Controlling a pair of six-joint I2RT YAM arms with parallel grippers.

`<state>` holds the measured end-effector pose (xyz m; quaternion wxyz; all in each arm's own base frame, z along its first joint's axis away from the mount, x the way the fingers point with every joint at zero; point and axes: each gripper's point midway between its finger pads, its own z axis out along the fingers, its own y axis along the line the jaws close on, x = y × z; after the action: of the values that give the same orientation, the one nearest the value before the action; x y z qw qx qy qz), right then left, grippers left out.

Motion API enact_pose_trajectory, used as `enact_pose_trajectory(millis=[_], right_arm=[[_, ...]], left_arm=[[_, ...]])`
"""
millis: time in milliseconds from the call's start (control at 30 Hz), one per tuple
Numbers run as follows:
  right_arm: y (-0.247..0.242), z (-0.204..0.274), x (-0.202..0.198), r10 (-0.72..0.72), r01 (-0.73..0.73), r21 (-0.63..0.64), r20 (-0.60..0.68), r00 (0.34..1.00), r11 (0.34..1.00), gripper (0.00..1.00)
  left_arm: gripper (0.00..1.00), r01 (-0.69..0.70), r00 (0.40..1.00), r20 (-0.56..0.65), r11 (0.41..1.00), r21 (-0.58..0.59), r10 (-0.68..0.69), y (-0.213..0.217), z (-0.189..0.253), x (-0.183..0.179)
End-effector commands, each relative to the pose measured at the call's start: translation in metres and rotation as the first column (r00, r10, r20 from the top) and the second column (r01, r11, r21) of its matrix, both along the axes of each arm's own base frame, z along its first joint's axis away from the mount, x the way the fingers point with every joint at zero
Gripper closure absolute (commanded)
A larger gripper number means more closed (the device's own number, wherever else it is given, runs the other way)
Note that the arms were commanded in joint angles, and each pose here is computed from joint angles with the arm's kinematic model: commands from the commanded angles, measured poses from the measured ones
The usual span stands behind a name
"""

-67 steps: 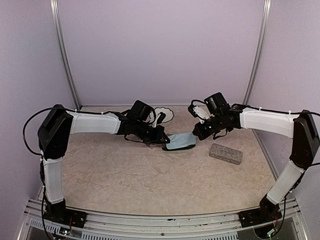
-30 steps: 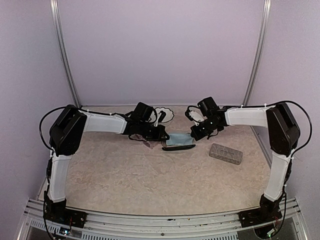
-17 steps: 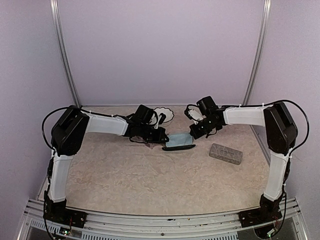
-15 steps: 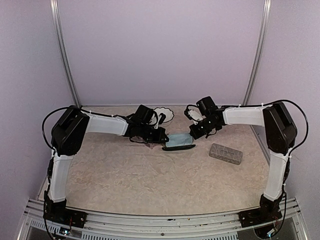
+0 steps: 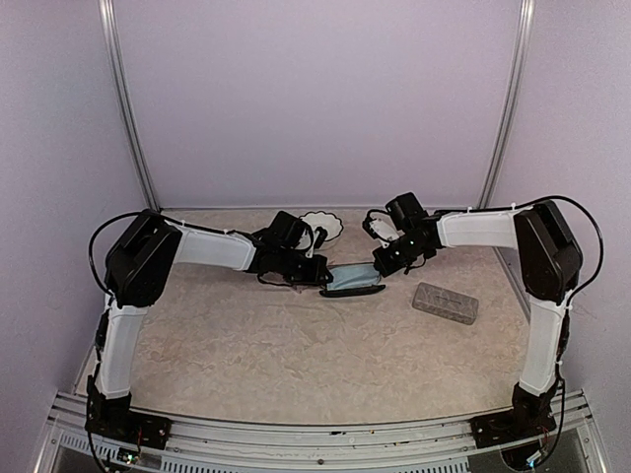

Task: Organize the sunglasses
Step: Place the folded cleaning cloth in the sunglasses case.

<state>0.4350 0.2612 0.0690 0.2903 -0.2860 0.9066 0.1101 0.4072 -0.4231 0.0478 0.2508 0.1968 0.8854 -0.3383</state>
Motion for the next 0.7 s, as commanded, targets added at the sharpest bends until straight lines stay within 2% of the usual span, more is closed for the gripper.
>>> enact_pose_trajectory(millis=[0,167,433,667], right_arm=[[-0.001,0.003,0.012,-0.013,0.013,0.009,0.020,1.000,1.000,1.00],[0.000,0.002,0.014,-0.016,0.015,0.011,0.020,1.000,1.000,0.99],[0.001,0.004,0.016,-0.022,0.022,0.014,0.026,0.999,1.000,0.88],[0.000,0.008,0.017,-0.031,0.031,0.017,0.032,0.999,0.999,0.80]], left_arm=[[1.00,-0.014,1.000,-0.004,1.000,0.020,0.014,0.000,-0.015,0.003],[0.99,-0.026,1.000,-0.004,0.999,0.024,0.026,0.000,-0.014,0.006],[0.79,-0.044,0.999,0.007,0.998,0.034,0.044,0.002,-0.011,0.008],[0.75,-0.049,0.999,0.016,0.998,0.032,0.049,0.005,-0.004,0.007]])
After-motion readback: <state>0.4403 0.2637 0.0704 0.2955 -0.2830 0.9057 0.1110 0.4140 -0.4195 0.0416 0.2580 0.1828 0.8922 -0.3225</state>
